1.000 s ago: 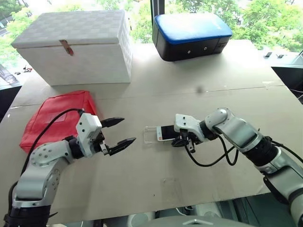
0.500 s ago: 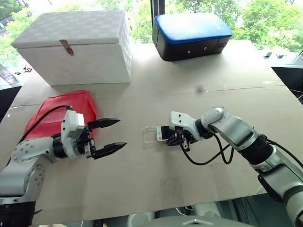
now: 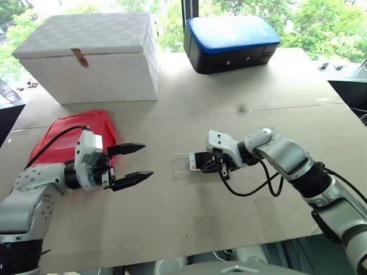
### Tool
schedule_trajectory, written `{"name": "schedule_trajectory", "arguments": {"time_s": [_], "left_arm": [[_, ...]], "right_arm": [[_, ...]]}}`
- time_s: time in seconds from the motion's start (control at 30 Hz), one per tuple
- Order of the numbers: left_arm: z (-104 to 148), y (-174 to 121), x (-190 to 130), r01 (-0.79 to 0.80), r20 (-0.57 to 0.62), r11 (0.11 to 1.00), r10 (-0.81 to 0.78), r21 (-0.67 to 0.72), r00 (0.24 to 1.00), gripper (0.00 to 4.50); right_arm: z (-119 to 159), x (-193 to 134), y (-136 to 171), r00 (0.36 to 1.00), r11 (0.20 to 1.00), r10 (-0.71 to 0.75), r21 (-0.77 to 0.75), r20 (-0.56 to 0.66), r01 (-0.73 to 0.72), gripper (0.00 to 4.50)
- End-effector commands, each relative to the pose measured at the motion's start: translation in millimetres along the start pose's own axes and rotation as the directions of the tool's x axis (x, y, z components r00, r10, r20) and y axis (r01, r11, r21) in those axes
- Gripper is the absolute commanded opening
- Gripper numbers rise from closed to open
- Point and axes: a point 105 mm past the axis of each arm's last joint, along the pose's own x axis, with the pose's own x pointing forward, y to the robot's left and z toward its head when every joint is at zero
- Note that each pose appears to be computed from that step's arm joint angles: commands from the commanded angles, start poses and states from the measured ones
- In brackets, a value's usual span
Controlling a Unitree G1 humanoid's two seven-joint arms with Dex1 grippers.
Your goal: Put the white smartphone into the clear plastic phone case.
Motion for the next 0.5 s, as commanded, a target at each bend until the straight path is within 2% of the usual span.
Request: {"name": "schedule_trajectory", "arguments": {"time_s": [0.03, 0.13, 0.5], "left_arm": [[9.9, -6.3, 3.7, 0.035, 0.012, 0.999, -0.035, 0.026, 0.999, 4.50], [9.3, -9.9, 2.7, 0.058, 0.005, 0.998, -0.058, 0.012, 0.998, 4.50], [9.9, -14.4, 4.0, 0.064, 0.016, 0.998, -0.064, 0.003, 0.998, 4.50]], "right_arm": [[23.4, -10.6, 0.1, 0.996, 0.999, 0.000, -0.038, 0.088, 0.004, 0.02], [32.5, -12.0, -4.5, 0.991, 1.000, -0.018, -0.022, 0.133, 0.021, 0.02], [5.8, 15.0, -13.7, 0.998, 0.997, -0.061, -0.039, 0.021, 0.062, 0.02]]}}
